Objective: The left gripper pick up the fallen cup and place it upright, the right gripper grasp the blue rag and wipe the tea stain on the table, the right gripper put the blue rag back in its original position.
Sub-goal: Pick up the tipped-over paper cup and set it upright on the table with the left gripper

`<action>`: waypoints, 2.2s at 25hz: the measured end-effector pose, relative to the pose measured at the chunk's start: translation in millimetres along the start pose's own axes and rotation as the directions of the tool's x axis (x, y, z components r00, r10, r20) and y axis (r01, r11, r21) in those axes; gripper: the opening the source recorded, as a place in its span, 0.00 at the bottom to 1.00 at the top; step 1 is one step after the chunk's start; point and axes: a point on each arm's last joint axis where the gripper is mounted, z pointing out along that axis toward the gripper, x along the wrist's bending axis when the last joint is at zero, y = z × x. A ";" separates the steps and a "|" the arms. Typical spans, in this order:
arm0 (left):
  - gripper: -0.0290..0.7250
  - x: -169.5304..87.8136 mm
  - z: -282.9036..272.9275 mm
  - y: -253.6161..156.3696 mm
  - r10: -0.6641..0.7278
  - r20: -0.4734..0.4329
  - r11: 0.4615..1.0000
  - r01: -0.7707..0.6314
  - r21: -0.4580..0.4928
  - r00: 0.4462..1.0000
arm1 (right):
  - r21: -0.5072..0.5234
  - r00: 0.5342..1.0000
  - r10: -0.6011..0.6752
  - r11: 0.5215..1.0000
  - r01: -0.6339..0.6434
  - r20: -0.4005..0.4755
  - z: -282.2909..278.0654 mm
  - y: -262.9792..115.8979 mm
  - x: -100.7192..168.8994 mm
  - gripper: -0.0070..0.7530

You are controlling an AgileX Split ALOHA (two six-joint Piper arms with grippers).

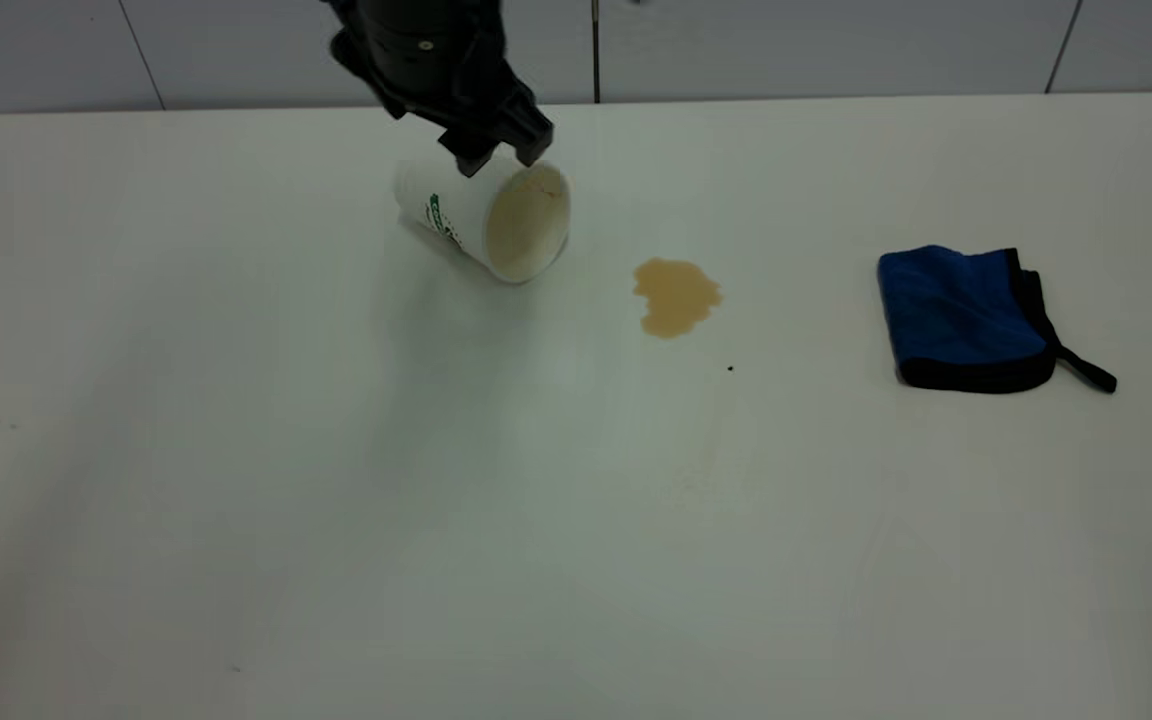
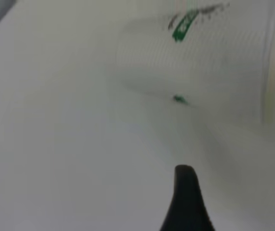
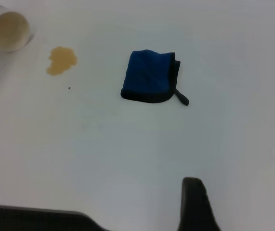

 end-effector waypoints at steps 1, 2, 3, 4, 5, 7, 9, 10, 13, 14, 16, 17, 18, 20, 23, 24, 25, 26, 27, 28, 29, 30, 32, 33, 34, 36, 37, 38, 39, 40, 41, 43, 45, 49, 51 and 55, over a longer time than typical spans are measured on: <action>0.82 -6.6 5.4 3.8 0.011 -0.009 1.000 -0.011 -0.007 1.000 | 0.000 1.000 0.000 1.000 0.000 0.000 0.0 0.0 0.0 0.68; 0.82 -14.3 11.4 5.8 0.027 -0.016 1.000 -0.027 -0.011 1.000 | 0.000 1.000 0.000 1.000 0.000 0.000 0.0 0.0 0.0 0.68; 0.82 -19.5 15.1 8.8 0.037 -0.026 0.999 -0.037 -0.018 0.999 | 0.000 1.000 0.000 1.000 0.000 0.000 0.0 0.0 0.0 0.68; 0.82 -24.4 20.3 10.2 0.040 -0.032 0.999 -0.041 -0.021 0.999 | 0.000 1.000 0.000 1.000 0.000 0.000 0.0 0.0 0.0 0.68; 0.82 -27.5 25.5 10.7 0.040 -0.042 0.999 -0.041 -0.022 0.998 | 0.000 1.000 0.000 1.000 0.000 0.000 0.0 0.0 0.0 0.68; 0.82 -31.2 32.6 11.6 0.031 -0.068 0.999 -0.034 -0.031 0.997 | 0.000 1.000 0.000 1.000 0.000 0.000 0.0 0.0 0.0 0.68; 0.82 -32.8 38.0 11.1 0.007 -0.103 0.999 -0.012 -0.043 0.995 | 0.000 1.000 0.000 1.000 0.000 0.000 0.0 0.0 0.0 0.68; 0.82 -32.3 39.2 11.8 0.005 -0.124 0.998 -0.012 -0.057 0.992 | 0.000 1.000 0.000 1.000 0.000 0.000 0.0 0.0 0.0 0.68; 0.80 -31.2 44.2 13.3 -0.028 -0.169 0.995 0.011 -0.096 0.985 | 0.000 1.000 0.000 1.000 0.000 0.000 0.0 0.0 0.0 0.68; 0.79 -31.0 45.0 14.3 -0.029 -0.178 0.994 0.009 -0.109 0.984 | 0.000 1.000 0.000 1.000 0.000 0.000 0.0 0.0 0.0 0.68; 0.77 -32.4 48.7 13.9 -0.025 -0.186 0.993 0.003 -0.118 0.982 | 0.000 1.000 0.000 1.000 0.000 0.000 0.0 0.0 0.0 0.68; 0.77 -33.5 50.7 13.4 -0.016 -0.188 0.993 -0.007 -0.121 0.982 | 0.000 1.000 0.000 1.000 0.000 0.000 0.0 0.0 0.0 0.68; 0.76 -35.0 53.0 12.3 -0.011 -0.186 0.993 -0.011 -0.120 0.982 | 0.000 1.000 0.000 1.000 0.000 0.000 0.0 0.0 0.0 0.68; 0.75 -38.6 58.7 9.3 -0.002 -0.181 0.993 -0.019 -0.113 0.983 | 0.000 1.000 0.000 1.000 0.000 0.000 0.0 0.0 0.0 0.68; 0.75 -42.6 65.3 5.9 0.015 -0.180 0.994 -0.035 -0.108 0.984 | 0.000 1.000 0.000 1.000 0.000 0.000 0.0 0.0 0.0 0.68; 0.75 -43.5 66.7 5.5 0.020 -0.179 0.993 -0.040 -0.110 0.984 | 0.000 1.000 0.000 1.000 0.000 0.000 0.0 0.0 0.0 0.68; 0.75 -44.2 68.1 5.2 0.024 -0.181 0.993 -0.045 -0.110 0.983 | 0.000 1.000 0.000 1.000 0.000 0.000 0.0 0.0 0.0 0.68; 0.75 -44.8 69.7 5.2 0.027 -0.184 0.993 -0.048 -0.112 0.983 | 0.000 1.000 0.000 1.000 0.000 0.000 0.0 0.0 0.0 0.68; 0.74 -45.6 71.7 5.4 0.032 -0.187 0.992 -0.054 -0.114 0.982 | 0.000 1.000 0.000 1.000 0.000 0.000 0.0 0.0 0.0 0.68; 0.74 -46.1 73.5 6.0 0.037 -0.193 0.991 -0.061 -0.117 0.980 | 0.000 1.000 0.000 1.000 0.000 0.000 0.0 0.0 0.0 0.68; 0.74 -46.5 75.6 6.1 0.038 -0.201 0.991 -0.063 -0.118 0.979 | 0.000 1.000 0.000 1.000 0.000 0.000 0.0 0.0 0.0 0.68; 0.74 -46.8 77.4 6.1 0.030 -0.208 0.991 -0.056 -0.120 0.978 | 0.000 1.000 0.000 1.000 0.000 0.000 0.0 0.0 0.0 0.68; 0.74 -47.0 80.0 5.5 0.011 -0.219 0.992 -0.038 -0.119 0.976 | 0.000 1.000 0.000 1.000 0.000 0.000 0.0 0.0 0.0 0.68; 0.74 -47.0 81.2 4.8 0.006 -0.226 0.993 -0.033 -0.117 0.974 | 0.000 1.000 0.000 1.000 0.000 0.000 0.0 0.0 0.0 0.68; 0.74 -46.9 81.8 4.5 0.004 -0.232 0.993 -0.032 -0.116 0.973 | 0.000 1.000 0.000 1.000 0.000 0.000 0.0 0.0 0.0 0.68; 0.74 -46.1 83.3 4.0 0.010 -0.254 0.992 -0.042 -0.118 0.967 | 0.000 1.000 0.000 1.000 0.000 0.000 0.0 0.0 0.0 0.68; 0.74 -45.7 84.6 3.5 0.013 -0.262 0.992 -0.046 -0.119 0.965 | 0.000 1.000 0.000 1.000 0.000 0.000 0.0 0.0 0.0 0.68; 0.74 -46.0 87.1 1.9 0.015 -0.270 0.992 -0.048 -0.116 0.963 | 0.000 1.000 0.000 1.000 0.000 0.000 0.0 0.0 0.0 0.68; 0.74 -45.9 88.9 0.6 0.016 -0.280 0.992 -0.049 -0.113 0.960 | 0.000 1.000 0.000 1.000 0.000 0.000 0.0 0.0 0.0 0.68; 0.73 -45.7 92.0 -1.7 0.016 -0.288 0.993 -0.049 -0.106 0.957 | 0.000 1.000 0.000 1.000 0.000 0.000 0.0 0.0 0.0 0.68; 0.72 -45.2 95.8 -4.5 0.017 -0.297 0.994 -0.049 -0.099 0.955 | 0.000 1.000 0.000 1.000 0.000 0.000 0.0 0.0 0.0 0.68; 0.68 -43.2 100.7 -8.6 0.012 -0.325 0.995 -0.043 -0.090 0.946 | 0.000 1.000 0.000 1.000 0.000 0.000 0.0 0.0 0.0 0.68; 0.60 -41.8 102.9 -10.2 0.003 -0.350 0.995 -0.039 -0.094 0.937 | 0.000 1.000 0.000 1.000 0.000 0.000 0.0 0.0 0.0 0.68; 0.28 -38.3 101.7 -7.5 0.014 -0.389 0.991 -0.065 -0.117 0.921 | 0.000 1.000 0.000 1.000 0.000 0.000 0.0 0.0 0.0 0.68; 0.13 -35.8 100.1 -6.7 0.026 -0.412 0.991 -0.079 -0.112 0.911 | 0.000 1.000 0.000 1.000 0.000 0.000 0.0 0.0 0.0 0.68; 0.05 -25.8 86.7 0.6 0.017 -0.393 0.995 -0.055 -0.086 0.919 | 0.000 1.000 0.000 1.000 0.000 0.000 0.0 0.0 0.0 0.68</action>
